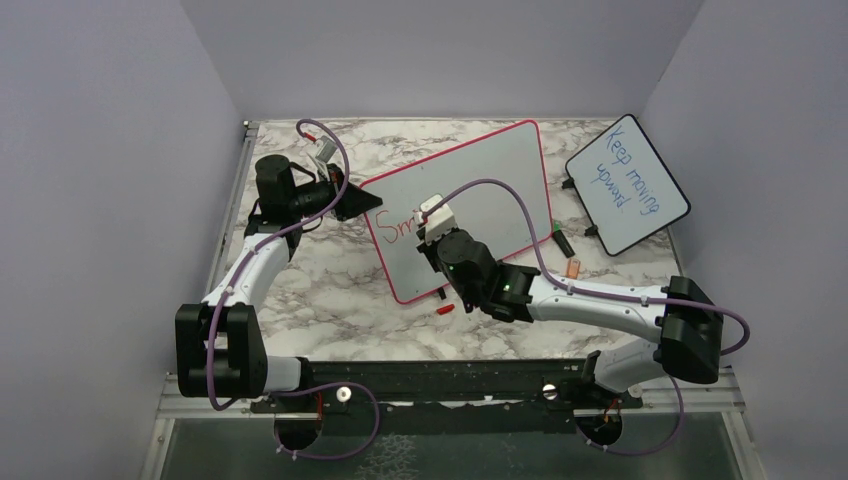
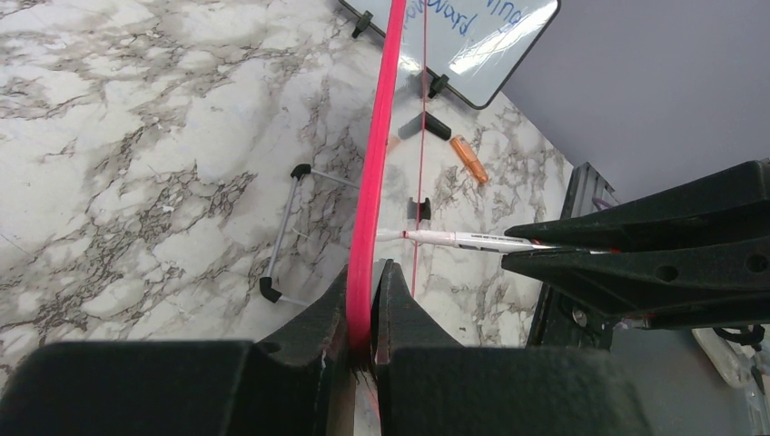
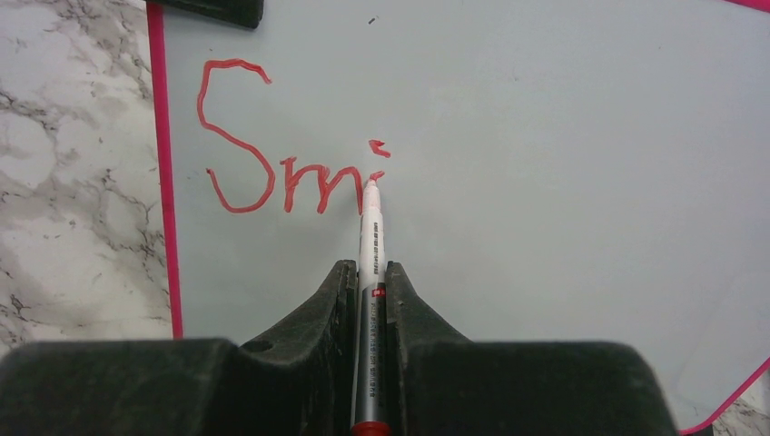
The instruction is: Write a sentence on the whiteboard
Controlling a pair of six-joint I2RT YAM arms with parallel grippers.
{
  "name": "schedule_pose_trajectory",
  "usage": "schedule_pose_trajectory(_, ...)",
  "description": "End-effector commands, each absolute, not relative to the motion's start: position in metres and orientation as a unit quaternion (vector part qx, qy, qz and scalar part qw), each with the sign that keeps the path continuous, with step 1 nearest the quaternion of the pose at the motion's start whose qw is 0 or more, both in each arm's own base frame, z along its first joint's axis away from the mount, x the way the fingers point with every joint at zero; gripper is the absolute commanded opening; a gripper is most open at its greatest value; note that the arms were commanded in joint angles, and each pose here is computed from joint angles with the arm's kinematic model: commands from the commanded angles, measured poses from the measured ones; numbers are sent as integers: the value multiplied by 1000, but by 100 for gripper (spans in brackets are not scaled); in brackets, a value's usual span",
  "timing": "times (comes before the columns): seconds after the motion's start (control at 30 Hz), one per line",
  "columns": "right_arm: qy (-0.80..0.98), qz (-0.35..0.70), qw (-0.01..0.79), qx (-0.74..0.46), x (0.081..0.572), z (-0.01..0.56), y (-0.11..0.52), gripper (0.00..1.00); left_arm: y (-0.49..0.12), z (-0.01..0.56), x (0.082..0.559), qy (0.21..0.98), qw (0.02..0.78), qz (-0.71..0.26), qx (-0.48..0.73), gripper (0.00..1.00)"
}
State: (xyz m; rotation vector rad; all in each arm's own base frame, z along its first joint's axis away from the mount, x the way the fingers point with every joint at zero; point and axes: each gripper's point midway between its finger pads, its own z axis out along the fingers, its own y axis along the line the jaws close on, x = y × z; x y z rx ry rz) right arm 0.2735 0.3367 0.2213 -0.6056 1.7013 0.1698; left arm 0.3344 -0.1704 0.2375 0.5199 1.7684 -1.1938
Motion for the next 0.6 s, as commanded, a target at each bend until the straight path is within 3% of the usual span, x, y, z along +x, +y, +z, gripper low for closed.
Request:
schedule_pose_trajectory(0.0,759,60,585,-279,268,195,330,1,-168,208,342,742,453,-446,211,0)
schedule_pose_trajectory(0.57,769,69,573,-273,261,191,323,1,-168,208,342,743,453,-446,211,0)
